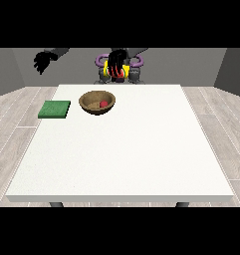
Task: Pick the cup and pour the ball into the bowl, then pick the bowl and place it on the pad
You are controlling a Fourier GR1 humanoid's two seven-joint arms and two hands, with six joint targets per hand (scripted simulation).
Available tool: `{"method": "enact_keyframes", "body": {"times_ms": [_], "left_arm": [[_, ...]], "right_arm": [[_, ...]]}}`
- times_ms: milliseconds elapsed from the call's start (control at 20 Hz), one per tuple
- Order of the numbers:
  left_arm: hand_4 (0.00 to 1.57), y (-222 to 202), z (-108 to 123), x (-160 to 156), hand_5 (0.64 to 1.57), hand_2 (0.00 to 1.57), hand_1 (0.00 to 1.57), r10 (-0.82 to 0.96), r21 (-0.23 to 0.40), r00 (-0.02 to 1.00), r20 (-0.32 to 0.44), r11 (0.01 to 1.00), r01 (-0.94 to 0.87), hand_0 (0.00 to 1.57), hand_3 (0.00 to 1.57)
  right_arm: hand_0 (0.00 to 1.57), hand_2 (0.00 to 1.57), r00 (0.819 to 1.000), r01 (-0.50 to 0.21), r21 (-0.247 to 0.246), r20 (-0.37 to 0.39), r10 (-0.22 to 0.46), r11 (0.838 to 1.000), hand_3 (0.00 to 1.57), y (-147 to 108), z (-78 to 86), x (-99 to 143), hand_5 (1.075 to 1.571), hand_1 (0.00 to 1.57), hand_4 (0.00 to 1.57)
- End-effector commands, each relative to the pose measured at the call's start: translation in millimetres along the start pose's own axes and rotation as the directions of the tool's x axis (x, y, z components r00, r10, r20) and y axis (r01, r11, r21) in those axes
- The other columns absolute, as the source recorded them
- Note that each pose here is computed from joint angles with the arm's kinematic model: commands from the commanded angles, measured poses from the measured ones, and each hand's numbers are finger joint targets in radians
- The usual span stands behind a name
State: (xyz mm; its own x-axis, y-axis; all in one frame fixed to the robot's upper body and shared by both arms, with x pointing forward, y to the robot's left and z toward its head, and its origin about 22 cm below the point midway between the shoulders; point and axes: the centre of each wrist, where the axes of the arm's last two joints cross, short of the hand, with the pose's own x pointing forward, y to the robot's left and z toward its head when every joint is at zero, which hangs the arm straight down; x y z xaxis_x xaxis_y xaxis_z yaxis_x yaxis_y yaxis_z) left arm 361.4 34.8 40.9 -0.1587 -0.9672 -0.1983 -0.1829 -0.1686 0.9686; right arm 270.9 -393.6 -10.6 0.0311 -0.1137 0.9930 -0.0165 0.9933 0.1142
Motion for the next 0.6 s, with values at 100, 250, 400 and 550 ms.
{"method": "enact_keyframes", "body": {"times_ms": [100,250,400,550], "left_arm": [[1.23,-23.2,21.6,-39.9,1.567,1.57,0.85,0.406,0.081,0.910,-0.078,0.913,-0.400,0.85,1.32],[1.27,0.6,17.7,-32.3,1.570,1.30,1.10,0.678,0.205,0.732,-0.066,0.728,-0.655,1.10,0.99],[0.90,50.6,5.8,-51.8,1.570,0.00,0.00,0.911,0.337,0.411,-0.028,0.396,-0.854,0.00,0.00],[0.41,81.2,3.8,-73.1,1.497,0.00,0.00,0.984,0.311,0.168,0.051,0.144,-0.939,0.00,0.00]], "right_arm": [[0.00,0.00,1.000,0.017,-0.060,0.021,-0.015,0.998,0.00,2.9,5.1,-5.1,1.570,0.00,0.71],[0.00,0.00,0.998,0.055,-0.062,0.030,-0.054,0.997,0.00,14.3,-3.2,-8.4,1.570,0.00,0.72],[0.00,0.00,0.998,0.054,-0.036,0.034,-0.053,0.998,0.00,21.5,-9.3,-6.2,1.570,0.00,0.70],[0.00,0.00,0.997,0.065,-0.063,0.050,-0.062,0.996,0.00,29.0,-15.4,-5.6,1.570,0.00,0.70]]}}
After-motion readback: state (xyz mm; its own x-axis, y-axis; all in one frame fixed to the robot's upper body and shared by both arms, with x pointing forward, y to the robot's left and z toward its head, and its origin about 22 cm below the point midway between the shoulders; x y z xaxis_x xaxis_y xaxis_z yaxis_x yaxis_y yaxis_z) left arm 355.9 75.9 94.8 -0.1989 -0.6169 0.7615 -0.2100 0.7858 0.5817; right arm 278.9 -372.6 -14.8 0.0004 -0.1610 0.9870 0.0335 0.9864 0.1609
